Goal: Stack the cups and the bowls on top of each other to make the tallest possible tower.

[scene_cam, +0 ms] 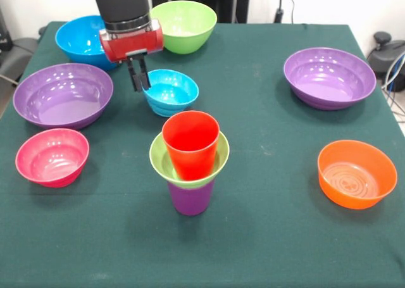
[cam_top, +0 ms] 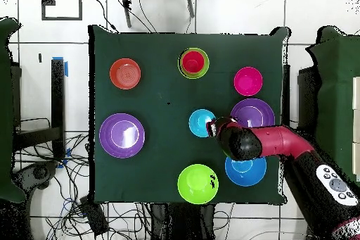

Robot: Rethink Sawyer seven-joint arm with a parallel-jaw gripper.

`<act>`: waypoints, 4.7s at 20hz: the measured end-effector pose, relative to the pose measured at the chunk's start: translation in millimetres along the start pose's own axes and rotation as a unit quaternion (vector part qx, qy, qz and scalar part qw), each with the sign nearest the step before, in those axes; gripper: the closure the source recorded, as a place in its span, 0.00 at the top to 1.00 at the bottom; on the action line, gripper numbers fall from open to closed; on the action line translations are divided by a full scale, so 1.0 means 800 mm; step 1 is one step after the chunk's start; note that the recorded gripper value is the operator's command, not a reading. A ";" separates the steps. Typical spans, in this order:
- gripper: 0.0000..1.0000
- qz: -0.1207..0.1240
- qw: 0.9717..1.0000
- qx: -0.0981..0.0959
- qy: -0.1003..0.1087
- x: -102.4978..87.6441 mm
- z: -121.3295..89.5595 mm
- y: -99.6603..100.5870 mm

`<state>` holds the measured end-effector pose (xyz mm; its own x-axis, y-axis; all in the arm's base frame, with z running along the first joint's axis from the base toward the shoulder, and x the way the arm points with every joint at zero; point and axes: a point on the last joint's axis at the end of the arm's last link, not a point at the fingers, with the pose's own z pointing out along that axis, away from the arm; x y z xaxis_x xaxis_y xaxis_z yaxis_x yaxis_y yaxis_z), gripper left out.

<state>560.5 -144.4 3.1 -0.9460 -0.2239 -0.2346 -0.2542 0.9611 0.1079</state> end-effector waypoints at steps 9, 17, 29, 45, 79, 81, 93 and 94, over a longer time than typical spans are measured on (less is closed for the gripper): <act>0.00 0.019 1.000 -0.012 0.003 -0.045 -0.050 0.015; 0.00 0.024 0.999 -0.031 0.019 -0.081 -0.099 0.049; 0.00 0.033 0.994 -0.087 0.061 -0.142 -0.175 0.128; 0.00 0.015 0.975 -0.169 0.141 -0.270 -0.208 0.183; 0.00 0.085 0.963 -0.199 0.162 -0.478 -0.217 0.047; 0.00 0.086 0.965 -0.190 0.160 -0.481 -0.212 0.038; 0.00 0.039 0.971 -0.161 0.170 -0.501 -0.181 -0.025; 0.00 0.033 0.971 -0.162 0.170 -0.503 -0.180 -0.028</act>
<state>918.0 -99.5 234.3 -0.9600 -0.2576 0.1097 -0.1895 0.8861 0.4230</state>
